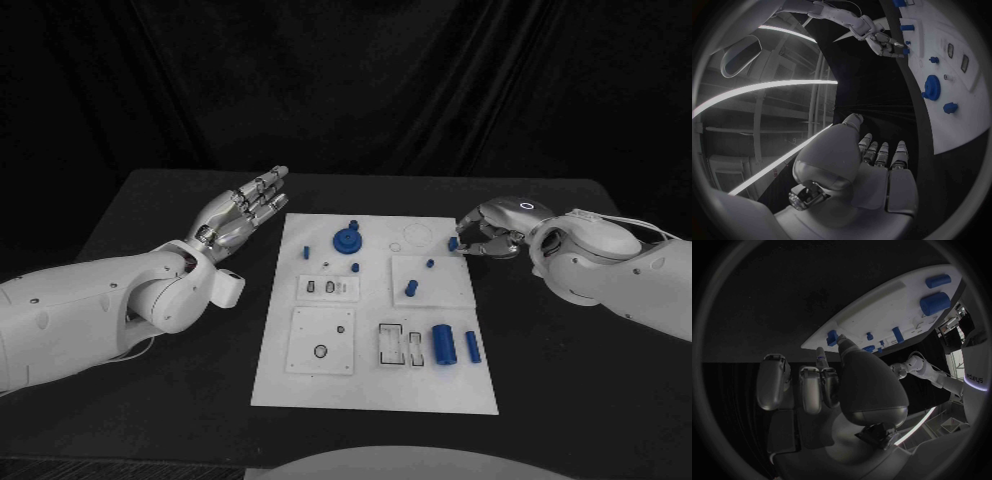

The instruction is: Assemble the parts on the task board

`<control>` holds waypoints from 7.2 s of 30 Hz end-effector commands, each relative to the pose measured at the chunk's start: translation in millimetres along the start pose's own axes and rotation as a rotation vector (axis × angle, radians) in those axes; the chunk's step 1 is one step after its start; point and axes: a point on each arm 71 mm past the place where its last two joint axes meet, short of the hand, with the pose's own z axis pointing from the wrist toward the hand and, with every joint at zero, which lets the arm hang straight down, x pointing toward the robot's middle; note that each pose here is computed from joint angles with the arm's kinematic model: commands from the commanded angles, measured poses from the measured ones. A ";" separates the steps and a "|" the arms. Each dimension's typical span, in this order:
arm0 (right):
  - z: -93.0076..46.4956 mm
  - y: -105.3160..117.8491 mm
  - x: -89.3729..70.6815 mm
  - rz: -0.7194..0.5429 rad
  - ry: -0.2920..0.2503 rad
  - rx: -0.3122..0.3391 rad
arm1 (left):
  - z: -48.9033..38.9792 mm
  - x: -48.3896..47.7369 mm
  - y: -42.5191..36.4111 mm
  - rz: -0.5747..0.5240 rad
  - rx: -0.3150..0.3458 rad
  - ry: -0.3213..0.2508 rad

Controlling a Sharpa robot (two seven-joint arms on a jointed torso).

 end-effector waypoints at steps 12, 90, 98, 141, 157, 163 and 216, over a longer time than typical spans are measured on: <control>5.5 4.6 2.7 -0.004 0.003 -0.017 | 0.9 2.3 0.1 -0.014 0.008 0.018; 31.9 177.5 1.6 0.062 -0.049 -0.357 | 3.4 7.1 2.6 -0.025 -0.007 0.033; 35.3 188.5 16.5 0.050 0.014 -0.361 | 5.1 9.7 2.8 -0.027 -0.006 0.039; 39.6 197.7 35.2 0.024 0.122 -0.369 | 9.0 11.9 4.3 -0.030 -0.006 0.046; 39.0 197.5 35.8 0.026 0.122 -0.371 | 9.4 12.0 4.7 -0.030 -0.008 0.047; 37.9 195.1 34.1 0.034 0.100 -0.369 | 9.3 11.6 4.7 -0.028 -0.009 0.045; -22.8 66.4 -73.2 0.159 0.032 -0.082 | 84.6 55.0 -42.2 0.863 -0.699 0.440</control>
